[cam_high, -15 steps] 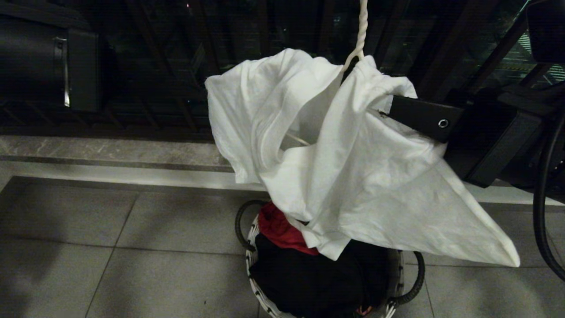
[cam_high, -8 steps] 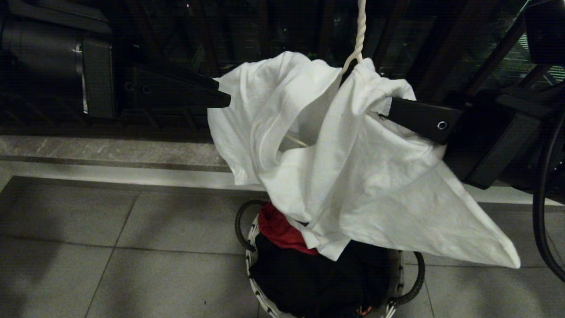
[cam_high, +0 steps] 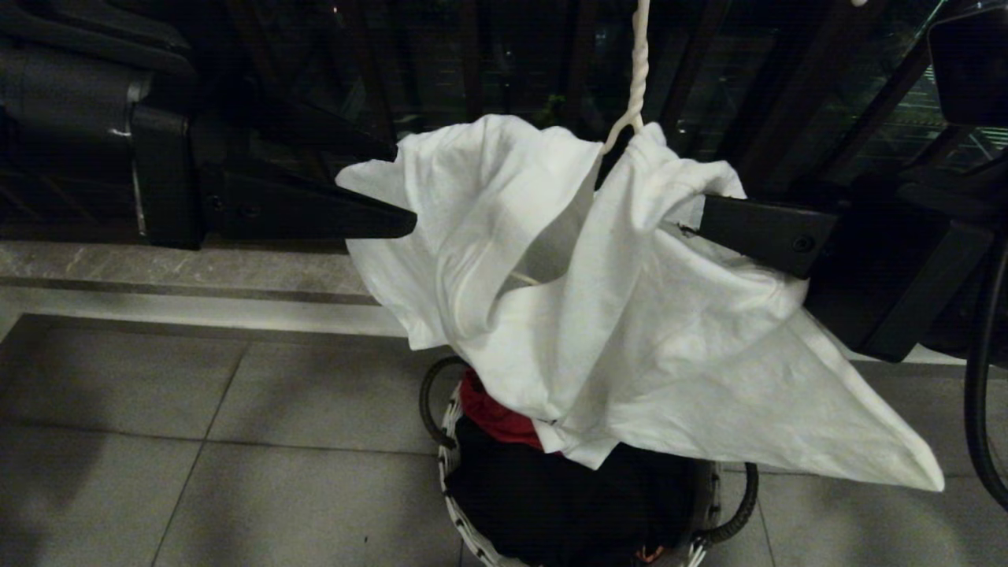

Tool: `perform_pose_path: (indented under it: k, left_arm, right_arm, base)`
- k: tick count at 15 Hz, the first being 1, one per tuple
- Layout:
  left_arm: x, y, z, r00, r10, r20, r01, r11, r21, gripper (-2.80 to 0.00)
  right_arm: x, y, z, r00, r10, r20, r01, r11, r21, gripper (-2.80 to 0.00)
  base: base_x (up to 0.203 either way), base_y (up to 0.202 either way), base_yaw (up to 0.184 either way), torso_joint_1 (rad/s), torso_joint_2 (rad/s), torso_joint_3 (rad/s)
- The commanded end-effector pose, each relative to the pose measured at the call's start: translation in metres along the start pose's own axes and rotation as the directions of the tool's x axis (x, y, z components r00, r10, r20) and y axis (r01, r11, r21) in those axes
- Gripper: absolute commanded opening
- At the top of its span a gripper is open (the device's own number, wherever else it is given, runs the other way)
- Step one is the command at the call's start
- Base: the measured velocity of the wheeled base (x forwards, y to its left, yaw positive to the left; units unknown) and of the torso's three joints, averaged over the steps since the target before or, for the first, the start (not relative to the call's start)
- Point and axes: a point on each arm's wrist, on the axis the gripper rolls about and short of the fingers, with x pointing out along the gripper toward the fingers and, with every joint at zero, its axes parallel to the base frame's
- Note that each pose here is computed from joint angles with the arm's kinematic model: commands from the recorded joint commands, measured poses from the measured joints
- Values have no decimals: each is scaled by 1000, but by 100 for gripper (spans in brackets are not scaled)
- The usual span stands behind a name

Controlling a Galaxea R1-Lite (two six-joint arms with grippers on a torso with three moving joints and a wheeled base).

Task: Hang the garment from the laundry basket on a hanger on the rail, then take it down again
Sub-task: Hang the clothes rack on the clothesline

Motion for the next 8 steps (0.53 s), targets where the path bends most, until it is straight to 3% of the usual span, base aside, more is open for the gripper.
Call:
perform_pose_path:
  k: [1, 3, 8]
  left_arm:
    - [4, -1, -4, 999, -7, -36, 8, 999, 35, 0]
    - [4, -1, -2, 998, 34, -55, -30, 997, 73, 0]
    - [-8, -12, 11, 999, 45, -19, -42, 992, 122, 0]
  right_arm:
    - [0, 1, 1, 1000, 19, -1, -19, 1000, 15, -280]
    - [-1, 1, 0, 999, 41, -9, -41, 999, 30, -280]
    - [-1, 2, -3, 998, 58, -19, -57, 998, 36, -280]
  base:
    - [0, 0, 0, 0, 0, 0]
    - [0, 0, 0, 0, 0, 0]
    - [0, 0, 0, 0, 0, 0]
